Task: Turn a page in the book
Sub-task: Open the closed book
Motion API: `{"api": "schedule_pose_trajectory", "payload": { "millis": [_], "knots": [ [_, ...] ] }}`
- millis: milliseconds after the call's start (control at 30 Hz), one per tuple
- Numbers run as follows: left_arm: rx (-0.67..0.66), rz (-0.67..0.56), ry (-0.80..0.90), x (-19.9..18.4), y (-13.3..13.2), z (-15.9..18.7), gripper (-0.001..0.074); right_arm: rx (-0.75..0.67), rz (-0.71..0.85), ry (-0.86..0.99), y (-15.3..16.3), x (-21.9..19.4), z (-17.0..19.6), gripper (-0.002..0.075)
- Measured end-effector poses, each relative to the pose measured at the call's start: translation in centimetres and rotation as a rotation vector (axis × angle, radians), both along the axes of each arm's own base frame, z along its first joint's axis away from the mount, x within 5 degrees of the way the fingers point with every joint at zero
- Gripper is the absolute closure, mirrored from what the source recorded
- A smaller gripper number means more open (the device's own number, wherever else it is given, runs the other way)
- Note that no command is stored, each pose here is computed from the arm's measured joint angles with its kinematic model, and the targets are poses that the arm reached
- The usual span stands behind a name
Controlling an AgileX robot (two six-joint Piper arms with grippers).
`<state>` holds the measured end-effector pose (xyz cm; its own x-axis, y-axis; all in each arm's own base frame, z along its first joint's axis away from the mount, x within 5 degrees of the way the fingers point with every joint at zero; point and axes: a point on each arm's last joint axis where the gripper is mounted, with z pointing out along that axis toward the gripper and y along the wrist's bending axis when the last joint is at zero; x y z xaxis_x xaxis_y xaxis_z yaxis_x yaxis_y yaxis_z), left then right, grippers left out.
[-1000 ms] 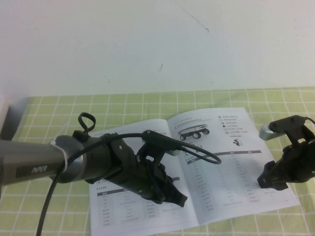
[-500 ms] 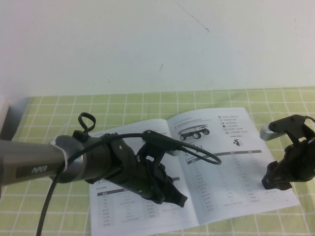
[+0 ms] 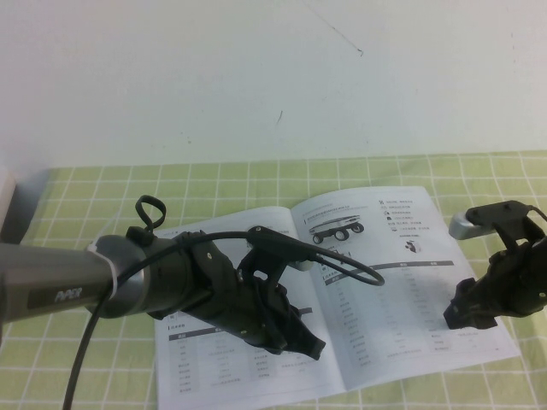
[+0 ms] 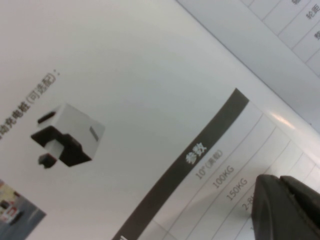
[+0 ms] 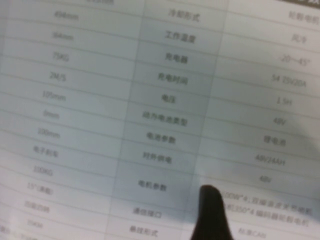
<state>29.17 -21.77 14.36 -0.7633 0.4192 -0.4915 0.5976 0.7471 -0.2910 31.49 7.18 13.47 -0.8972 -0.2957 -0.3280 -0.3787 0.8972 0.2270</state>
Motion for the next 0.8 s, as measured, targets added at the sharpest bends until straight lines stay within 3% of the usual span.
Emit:
{"api": "schedule_pose_trajectory", "payload": {
  "millis": [200, 533, 800],
  "knots": [
    [-0.001, 0.0, 0.0, 0.0, 0.0, 0.0, 0.0739, 0.028, 0.0, 0.02, 0.2, -0.2, 0.0, 0.027],
    [-0.001, 0.0, 0.0, 0.0, 0.0, 0.0, 0.0739, 0.097, 0.005, 0.06, 0.8, -0.3, -0.4, 0.0372],
    [-0.001, 0.0, 0.0, 0.0, 0.0, 0.0, 0.0739, 0.35, 0.089, 0.003, 2.9, -0.1, 0.8, 0.0508]
  ]
}}
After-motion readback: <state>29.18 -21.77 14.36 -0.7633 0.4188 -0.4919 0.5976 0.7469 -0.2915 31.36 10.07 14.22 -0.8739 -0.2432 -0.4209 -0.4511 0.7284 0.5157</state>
